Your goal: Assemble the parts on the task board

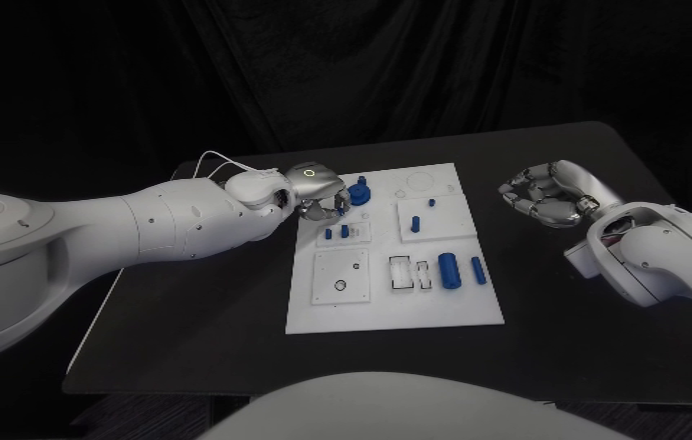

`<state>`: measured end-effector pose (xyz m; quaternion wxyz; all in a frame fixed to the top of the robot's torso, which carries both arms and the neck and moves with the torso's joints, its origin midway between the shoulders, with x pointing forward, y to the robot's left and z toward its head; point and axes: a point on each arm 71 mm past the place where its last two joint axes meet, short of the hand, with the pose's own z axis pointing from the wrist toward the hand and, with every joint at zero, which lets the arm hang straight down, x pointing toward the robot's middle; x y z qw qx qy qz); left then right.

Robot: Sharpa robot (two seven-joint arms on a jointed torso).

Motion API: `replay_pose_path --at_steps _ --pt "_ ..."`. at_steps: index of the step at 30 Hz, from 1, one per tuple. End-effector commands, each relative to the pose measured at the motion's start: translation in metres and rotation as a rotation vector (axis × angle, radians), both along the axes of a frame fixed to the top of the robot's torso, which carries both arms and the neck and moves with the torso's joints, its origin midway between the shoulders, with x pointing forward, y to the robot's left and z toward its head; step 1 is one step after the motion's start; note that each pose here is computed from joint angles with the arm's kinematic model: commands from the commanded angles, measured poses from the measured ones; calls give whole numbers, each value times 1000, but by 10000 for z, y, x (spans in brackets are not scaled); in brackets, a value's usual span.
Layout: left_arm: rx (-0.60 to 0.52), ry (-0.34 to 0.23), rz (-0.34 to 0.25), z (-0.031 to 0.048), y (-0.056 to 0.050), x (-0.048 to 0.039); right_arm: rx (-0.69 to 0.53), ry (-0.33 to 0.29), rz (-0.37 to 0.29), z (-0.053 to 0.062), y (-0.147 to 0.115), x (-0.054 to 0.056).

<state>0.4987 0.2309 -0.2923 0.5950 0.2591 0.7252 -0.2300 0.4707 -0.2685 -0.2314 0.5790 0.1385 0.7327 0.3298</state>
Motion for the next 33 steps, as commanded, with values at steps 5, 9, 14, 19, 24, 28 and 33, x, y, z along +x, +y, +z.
replay_pose_path --at_steps 5,9,14,19,24,28,33 --pt "-2 -9 11 -1 3 13 -8 17 -3 -20 4 -7" --pt "5 -3 21 -10 14 21 -9 20 -3 -22 3 -8" --pt "8 3 23 -20 2 25 -9 22 -1 -24 9 -6" --pt "9 10 20 -33 -10 17 -9 23 0 -25 13 -6" --pt "10 13 19 -42 -4 7 -10 24 -2 -25 3 -9" --pt "9 14 18 -44 2 2 -10 25 -3 -25 0 -10" --pt "9 14 18 -46 6 -1 -10 26 -1 -27 9 -8"
